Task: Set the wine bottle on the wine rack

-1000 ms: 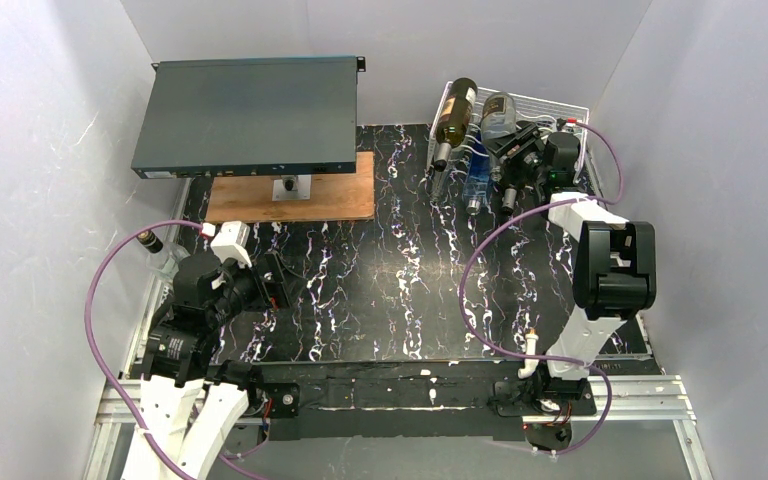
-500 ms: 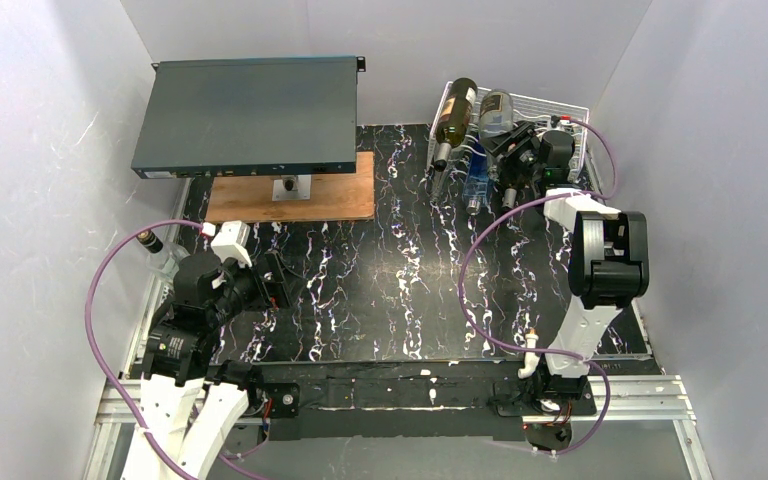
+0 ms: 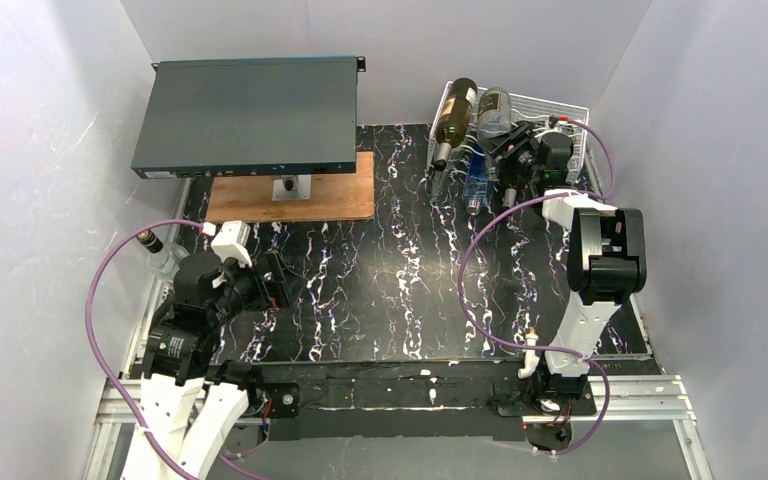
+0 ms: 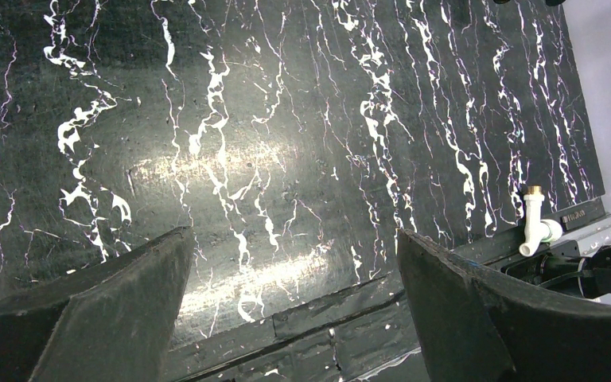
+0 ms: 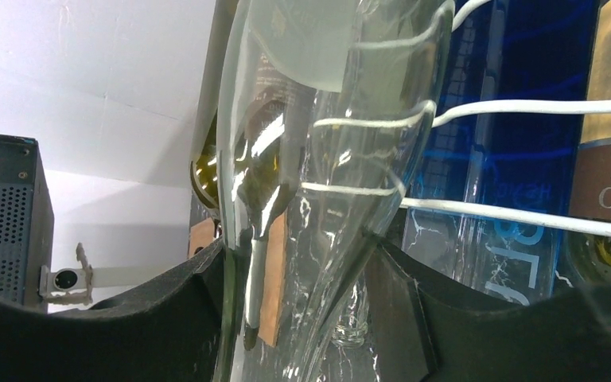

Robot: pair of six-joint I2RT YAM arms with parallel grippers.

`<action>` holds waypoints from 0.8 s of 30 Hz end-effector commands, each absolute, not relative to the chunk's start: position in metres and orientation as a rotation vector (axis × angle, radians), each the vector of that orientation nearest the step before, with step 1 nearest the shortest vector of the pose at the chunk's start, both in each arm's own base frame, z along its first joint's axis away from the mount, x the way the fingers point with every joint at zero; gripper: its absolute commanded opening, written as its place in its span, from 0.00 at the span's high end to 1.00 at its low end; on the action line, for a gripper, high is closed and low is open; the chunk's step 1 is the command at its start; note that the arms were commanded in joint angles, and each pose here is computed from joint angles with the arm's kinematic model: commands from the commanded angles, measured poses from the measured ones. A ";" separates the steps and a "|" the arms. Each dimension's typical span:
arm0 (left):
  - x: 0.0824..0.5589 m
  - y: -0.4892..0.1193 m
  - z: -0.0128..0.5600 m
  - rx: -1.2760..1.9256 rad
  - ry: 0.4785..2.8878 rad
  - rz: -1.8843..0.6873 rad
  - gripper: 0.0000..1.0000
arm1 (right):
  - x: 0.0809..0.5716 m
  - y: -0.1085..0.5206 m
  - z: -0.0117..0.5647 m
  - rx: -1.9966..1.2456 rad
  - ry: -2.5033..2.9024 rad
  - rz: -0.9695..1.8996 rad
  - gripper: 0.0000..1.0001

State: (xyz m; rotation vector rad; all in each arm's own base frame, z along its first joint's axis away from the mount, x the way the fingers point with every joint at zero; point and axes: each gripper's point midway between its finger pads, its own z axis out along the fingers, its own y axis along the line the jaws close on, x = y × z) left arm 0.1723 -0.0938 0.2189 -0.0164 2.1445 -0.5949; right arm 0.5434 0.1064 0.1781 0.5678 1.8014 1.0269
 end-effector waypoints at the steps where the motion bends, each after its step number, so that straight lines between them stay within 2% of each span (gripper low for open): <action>1: 0.173 -0.094 0.216 -0.005 2.156 -0.591 0.01 | 0.551 0.103 0.258 0.418 1.565 1.045 0.34; 6: 0.173 -0.094 0.217 -0.006 2.149 -0.588 0.01 | 0.544 0.097 0.251 0.440 1.625 0.959 0.19; 8: 0.173 -0.094 0.216 -0.007 2.153 -0.590 0.01 | 0.542 0.096 0.250 0.431 1.649 0.905 0.16; 17: 0.173 -0.094 0.217 -0.004 2.152 -0.591 0.01 | 0.529 0.095 0.246 0.380 1.759 0.760 0.14; 24: 0.173 -0.095 0.216 -0.002 2.155 -0.595 0.01 | 0.502 0.103 0.239 0.381 1.820 0.693 0.13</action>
